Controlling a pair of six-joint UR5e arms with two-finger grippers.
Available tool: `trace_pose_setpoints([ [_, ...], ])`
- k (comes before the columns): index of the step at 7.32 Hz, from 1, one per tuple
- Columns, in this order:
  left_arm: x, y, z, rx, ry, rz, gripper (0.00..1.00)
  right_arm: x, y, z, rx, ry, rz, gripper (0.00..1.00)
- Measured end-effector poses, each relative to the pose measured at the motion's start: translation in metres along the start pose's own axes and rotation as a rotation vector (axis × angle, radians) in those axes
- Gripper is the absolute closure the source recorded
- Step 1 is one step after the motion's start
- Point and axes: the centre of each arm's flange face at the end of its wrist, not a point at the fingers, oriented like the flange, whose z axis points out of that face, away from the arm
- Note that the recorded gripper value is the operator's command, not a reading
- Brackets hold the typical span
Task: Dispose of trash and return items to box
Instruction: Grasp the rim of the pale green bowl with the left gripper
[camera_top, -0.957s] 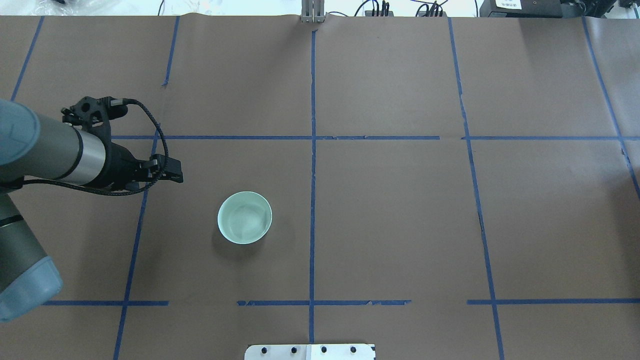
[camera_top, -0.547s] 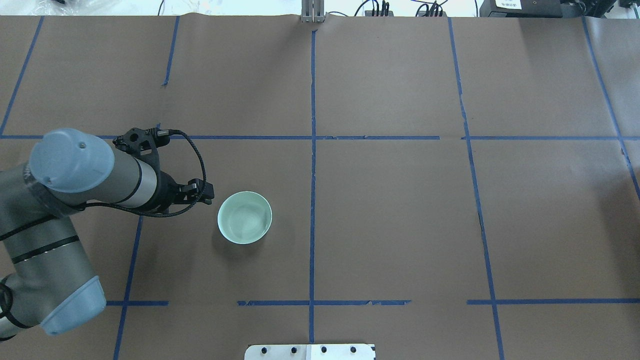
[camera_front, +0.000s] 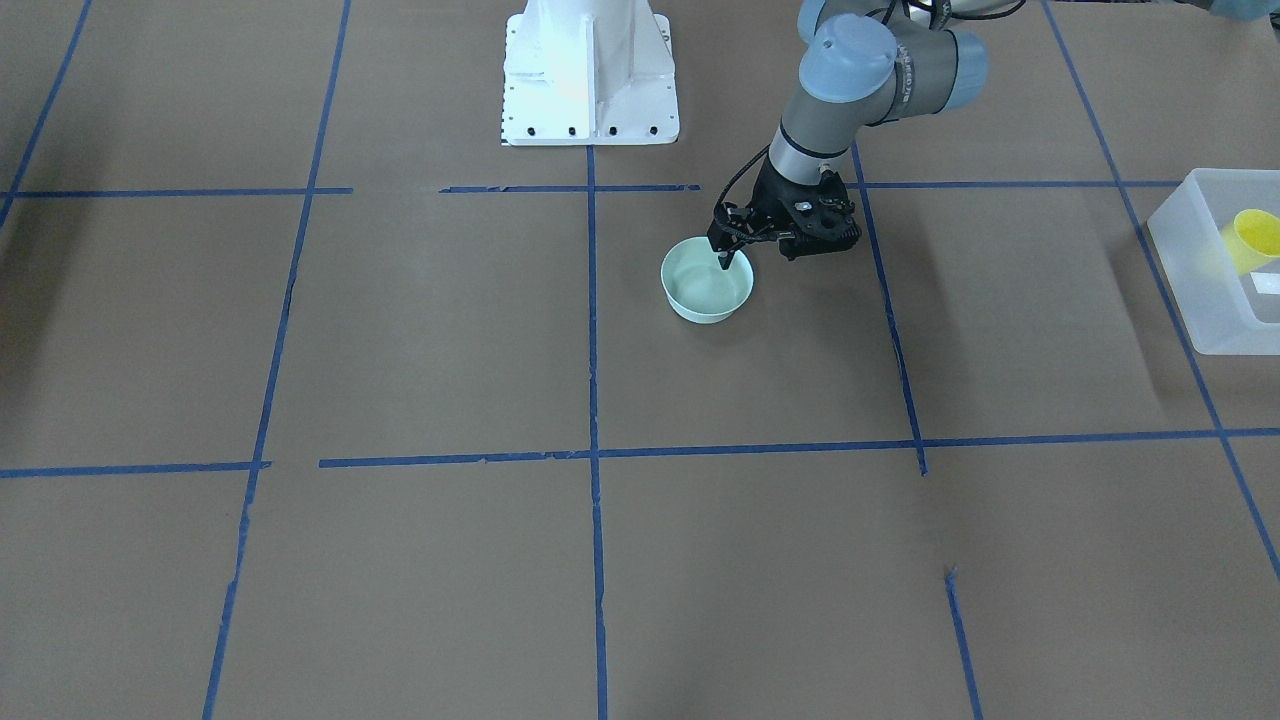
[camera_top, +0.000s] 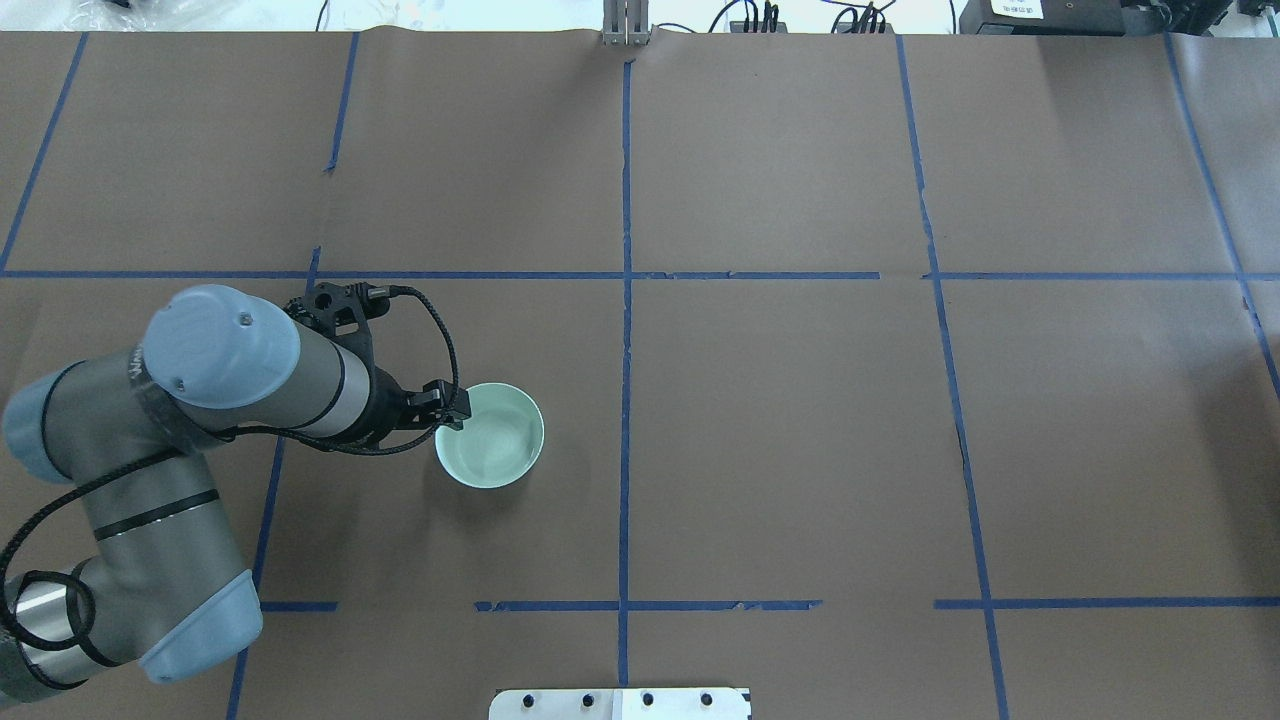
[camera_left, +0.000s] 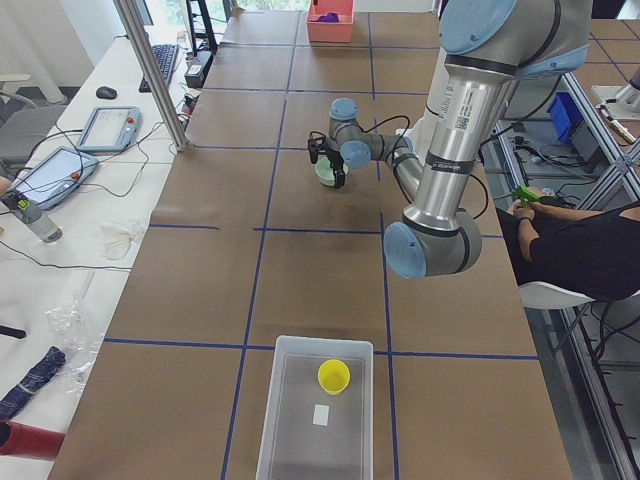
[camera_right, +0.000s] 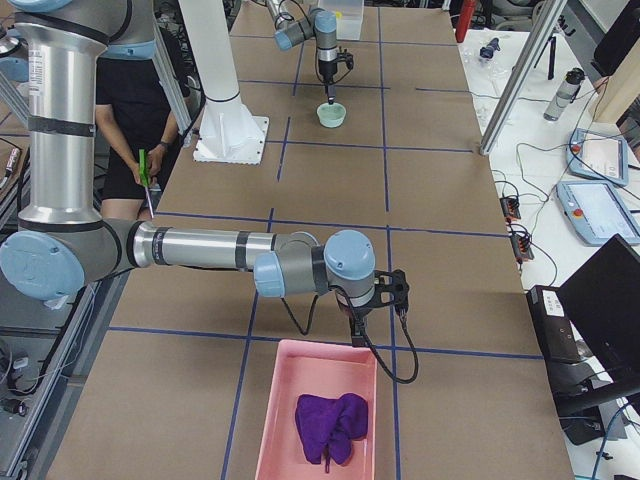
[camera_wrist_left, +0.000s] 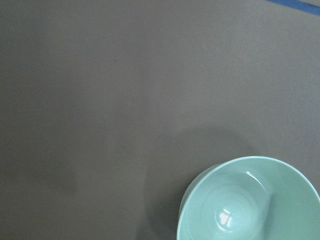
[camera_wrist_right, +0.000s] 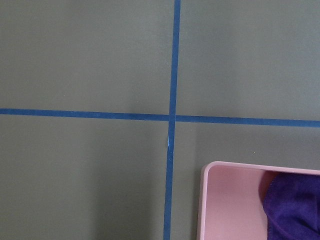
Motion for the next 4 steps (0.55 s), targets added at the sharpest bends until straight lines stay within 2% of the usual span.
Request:
trace_pose_setpoints([
  [1, 0.001, 0.002, 0.007, -0.005, -0.009, 0.001, 0.14, 0.000, 0.000, 0.000, 0.000, -0.004, 0.000, 0.00],
  [3, 0.001, 0.002, 0.017, -0.009, -0.024, -0.001, 0.61, -0.001, 0.000, 0.000, 0.000, -0.008, -0.001, 0.00],
  [4, 0.001, 0.003, 0.021, -0.011, -0.030, 0.000, 0.91, -0.001, 0.000, 0.000, 0.000, -0.008, -0.001, 0.00],
])
